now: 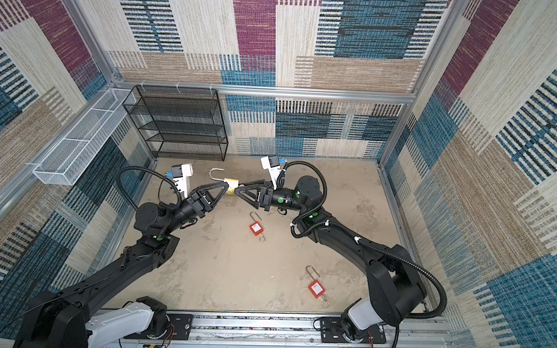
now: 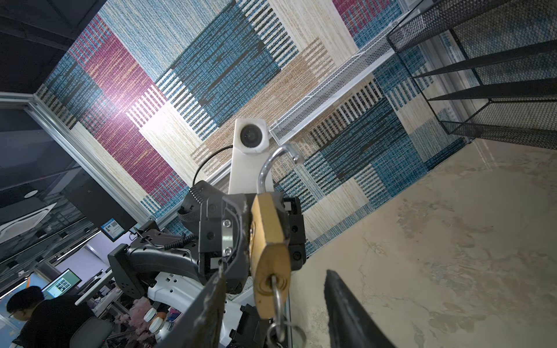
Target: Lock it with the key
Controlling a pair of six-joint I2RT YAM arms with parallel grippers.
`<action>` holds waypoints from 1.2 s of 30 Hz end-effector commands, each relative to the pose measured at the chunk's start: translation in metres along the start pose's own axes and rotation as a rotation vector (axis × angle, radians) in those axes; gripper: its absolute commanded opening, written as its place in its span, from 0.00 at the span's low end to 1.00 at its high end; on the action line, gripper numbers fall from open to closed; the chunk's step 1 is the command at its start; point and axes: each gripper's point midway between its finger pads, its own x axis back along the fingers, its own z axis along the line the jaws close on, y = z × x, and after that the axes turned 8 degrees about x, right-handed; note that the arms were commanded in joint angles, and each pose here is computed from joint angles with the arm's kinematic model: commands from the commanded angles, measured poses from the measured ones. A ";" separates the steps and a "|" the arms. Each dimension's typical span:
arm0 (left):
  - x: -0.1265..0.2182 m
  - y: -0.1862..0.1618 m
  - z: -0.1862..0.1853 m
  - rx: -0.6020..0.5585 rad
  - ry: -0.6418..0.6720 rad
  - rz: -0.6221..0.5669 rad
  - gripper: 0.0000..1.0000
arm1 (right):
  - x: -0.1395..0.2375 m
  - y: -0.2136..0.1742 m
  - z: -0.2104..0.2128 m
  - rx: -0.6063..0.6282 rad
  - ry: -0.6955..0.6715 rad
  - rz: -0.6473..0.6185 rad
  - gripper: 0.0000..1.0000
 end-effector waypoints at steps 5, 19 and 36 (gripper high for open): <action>-0.001 0.009 -0.018 -0.043 -0.063 -0.026 0.00 | -0.007 0.003 0.013 0.005 0.059 -0.002 0.45; 0.002 0.005 -0.014 -0.045 -0.035 -0.009 0.02 | -0.016 0.001 0.013 -0.003 0.099 0.008 0.05; 0.027 0.024 -0.004 -0.068 0.074 -0.050 0.65 | -0.008 0.006 0.012 0.026 0.062 -0.024 0.01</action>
